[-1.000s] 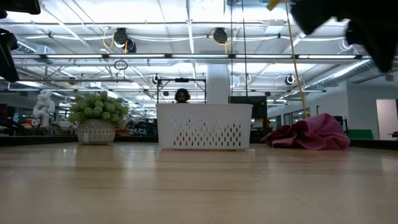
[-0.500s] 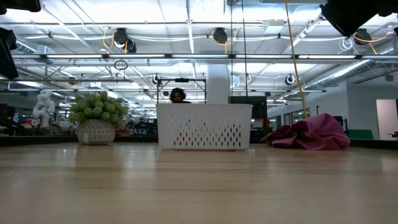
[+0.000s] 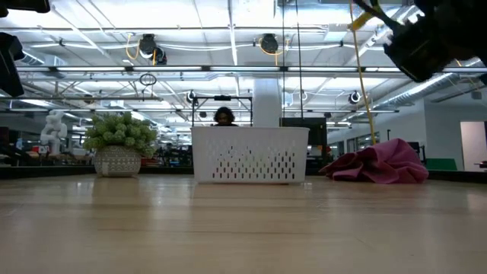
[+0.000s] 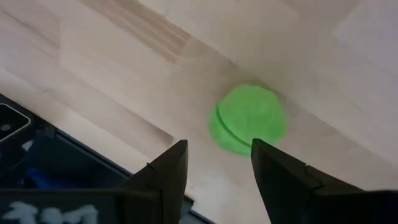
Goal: Pick and placing Produce into tupperware
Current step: Put the green cabbage into the white bin
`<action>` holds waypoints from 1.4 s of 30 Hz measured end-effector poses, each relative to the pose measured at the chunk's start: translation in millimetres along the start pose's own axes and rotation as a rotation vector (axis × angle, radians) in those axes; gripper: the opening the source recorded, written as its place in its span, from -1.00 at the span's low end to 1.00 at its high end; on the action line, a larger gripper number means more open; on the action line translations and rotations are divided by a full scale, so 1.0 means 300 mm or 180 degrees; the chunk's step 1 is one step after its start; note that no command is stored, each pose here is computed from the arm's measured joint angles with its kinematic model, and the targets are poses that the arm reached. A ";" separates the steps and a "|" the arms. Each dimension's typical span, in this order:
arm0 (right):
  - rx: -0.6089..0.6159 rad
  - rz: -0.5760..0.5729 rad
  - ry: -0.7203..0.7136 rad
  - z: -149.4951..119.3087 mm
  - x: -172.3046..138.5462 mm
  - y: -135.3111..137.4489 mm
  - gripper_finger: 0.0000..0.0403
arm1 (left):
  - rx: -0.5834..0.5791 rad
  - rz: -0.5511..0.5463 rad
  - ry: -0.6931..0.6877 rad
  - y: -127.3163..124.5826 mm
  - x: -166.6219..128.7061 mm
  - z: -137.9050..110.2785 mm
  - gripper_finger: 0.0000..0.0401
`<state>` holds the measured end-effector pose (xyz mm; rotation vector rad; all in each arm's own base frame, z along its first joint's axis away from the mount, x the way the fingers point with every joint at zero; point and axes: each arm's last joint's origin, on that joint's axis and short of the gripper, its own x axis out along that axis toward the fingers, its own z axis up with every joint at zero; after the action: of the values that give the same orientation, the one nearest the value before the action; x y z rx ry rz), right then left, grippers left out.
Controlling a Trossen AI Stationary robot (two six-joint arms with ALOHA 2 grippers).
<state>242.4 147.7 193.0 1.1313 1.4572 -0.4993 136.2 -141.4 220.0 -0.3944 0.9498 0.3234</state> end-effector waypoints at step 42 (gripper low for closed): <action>0.0328 -0.0163 -0.0033 -0.009 0.025 -0.033 -0.16 | -0.0003 0.0008 0.0000 0.001 0.000 0.000 0.03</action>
<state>233.5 148.1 183.9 1.1729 1.4682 -0.6211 136.0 -141.2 219.9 -0.3942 0.9502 0.3262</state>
